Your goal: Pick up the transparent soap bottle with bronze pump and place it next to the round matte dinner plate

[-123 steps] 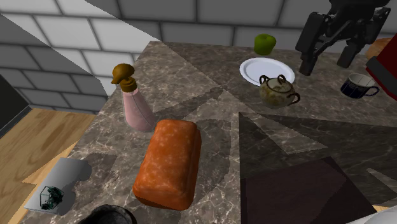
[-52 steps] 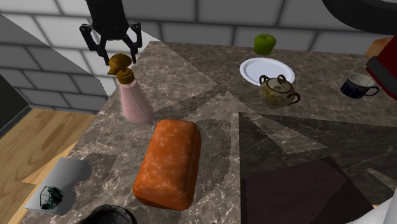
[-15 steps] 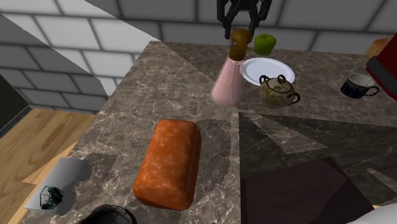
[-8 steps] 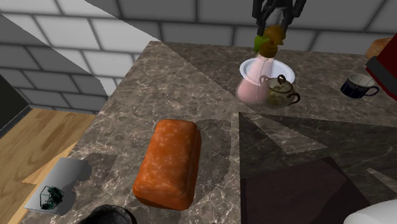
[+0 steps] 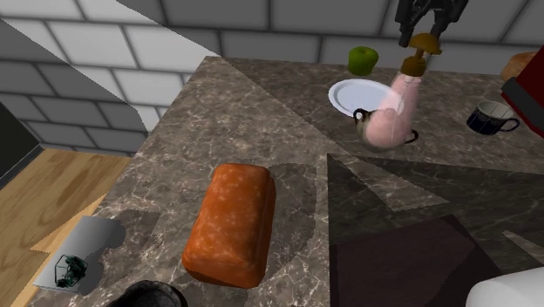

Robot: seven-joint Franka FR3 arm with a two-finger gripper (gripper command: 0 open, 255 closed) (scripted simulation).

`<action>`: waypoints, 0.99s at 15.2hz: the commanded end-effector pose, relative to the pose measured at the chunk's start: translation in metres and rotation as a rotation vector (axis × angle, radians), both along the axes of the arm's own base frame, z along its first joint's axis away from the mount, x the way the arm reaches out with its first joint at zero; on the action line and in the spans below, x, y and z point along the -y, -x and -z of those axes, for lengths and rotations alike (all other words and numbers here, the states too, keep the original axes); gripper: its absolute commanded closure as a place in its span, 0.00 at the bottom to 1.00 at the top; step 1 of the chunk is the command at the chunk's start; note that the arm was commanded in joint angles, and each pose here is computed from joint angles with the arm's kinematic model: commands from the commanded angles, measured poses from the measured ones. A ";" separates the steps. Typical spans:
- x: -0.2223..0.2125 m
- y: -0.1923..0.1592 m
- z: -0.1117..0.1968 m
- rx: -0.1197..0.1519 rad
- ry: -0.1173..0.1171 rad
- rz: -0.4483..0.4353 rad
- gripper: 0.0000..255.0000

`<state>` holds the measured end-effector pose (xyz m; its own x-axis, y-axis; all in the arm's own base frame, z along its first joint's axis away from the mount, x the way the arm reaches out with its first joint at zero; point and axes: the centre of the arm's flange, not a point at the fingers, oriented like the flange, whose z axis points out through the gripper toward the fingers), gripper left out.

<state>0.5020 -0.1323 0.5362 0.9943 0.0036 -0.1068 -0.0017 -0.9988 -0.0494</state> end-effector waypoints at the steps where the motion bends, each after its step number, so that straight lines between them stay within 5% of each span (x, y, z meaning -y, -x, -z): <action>1: 0.029 0.003 -0.003 -0.001 0.001 -0.001 1.00; 15: 0.213 0.022 -0.003 -0.001 0.001 -0.001 1.00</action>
<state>0.4826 -0.3325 0.5381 0.9943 0.0024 -0.1070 -0.0029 -0.9988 -0.0487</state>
